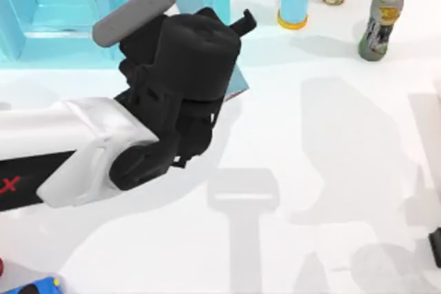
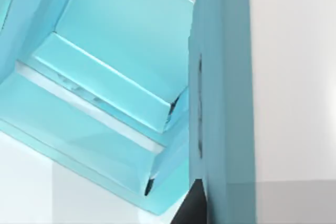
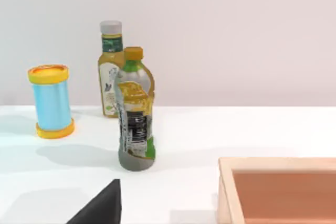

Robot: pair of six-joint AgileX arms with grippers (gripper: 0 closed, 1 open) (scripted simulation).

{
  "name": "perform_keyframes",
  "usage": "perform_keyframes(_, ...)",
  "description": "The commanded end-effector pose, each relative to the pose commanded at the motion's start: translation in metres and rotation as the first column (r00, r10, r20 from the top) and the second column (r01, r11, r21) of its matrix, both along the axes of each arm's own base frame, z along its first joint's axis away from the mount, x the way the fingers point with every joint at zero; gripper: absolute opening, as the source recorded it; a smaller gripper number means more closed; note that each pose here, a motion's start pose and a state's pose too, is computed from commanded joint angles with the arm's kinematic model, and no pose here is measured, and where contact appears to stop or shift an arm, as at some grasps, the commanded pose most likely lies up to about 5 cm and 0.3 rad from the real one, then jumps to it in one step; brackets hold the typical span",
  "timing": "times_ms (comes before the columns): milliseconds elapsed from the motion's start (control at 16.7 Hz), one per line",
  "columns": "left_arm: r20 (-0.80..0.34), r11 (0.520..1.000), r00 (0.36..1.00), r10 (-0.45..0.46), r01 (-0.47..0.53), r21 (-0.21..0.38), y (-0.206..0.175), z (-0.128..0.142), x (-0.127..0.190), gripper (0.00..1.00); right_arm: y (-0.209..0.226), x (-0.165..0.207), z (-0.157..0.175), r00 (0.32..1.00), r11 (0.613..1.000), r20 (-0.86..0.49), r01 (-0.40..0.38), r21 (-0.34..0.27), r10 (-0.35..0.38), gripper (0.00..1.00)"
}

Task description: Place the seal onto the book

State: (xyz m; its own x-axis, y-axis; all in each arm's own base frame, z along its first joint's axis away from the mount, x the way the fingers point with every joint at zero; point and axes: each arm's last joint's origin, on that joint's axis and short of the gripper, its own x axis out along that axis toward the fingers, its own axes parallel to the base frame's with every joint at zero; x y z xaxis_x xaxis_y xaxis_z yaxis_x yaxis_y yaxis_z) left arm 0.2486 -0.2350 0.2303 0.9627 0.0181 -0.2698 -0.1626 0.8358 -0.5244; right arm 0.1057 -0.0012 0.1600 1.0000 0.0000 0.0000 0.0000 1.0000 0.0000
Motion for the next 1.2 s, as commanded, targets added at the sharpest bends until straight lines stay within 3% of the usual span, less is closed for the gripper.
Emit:
perform_keyframes(300,-0.088,0.946,0.984,0.154,-0.173,-0.273,-0.048,-0.026,-0.016,0.00,0.000,0.000,0.000,1.000,1.000,0.000,0.000,0.000,0.000,1.00)
perform_keyframes(660,-0.119,0.779,0.942,0.315,-0.328,-0.534,-0.098,-0.060,-0.047,0.00,0.000,0.000,0.000,1.000,1.000,0.000,0.000,0.000,0.000,1.00)
perform_keyframes(960,-0.099,0.635,0.917,0.387,-0.343,-0.692,-0.127,-0.083,-0.075,0.00,0.000,0.000,0.000,1.000,1.000,0.000,0.000,0.000,0.000,1.00)
perform_keyframes(1200,-0.081,0.559,0.909,0.409,-0.320,-0.765,-0.139,-0.094,-0.090,0.00,0.000,0.000,0.000,1.000,1.000,0.000,0.000,0.000,0.000,1.00)
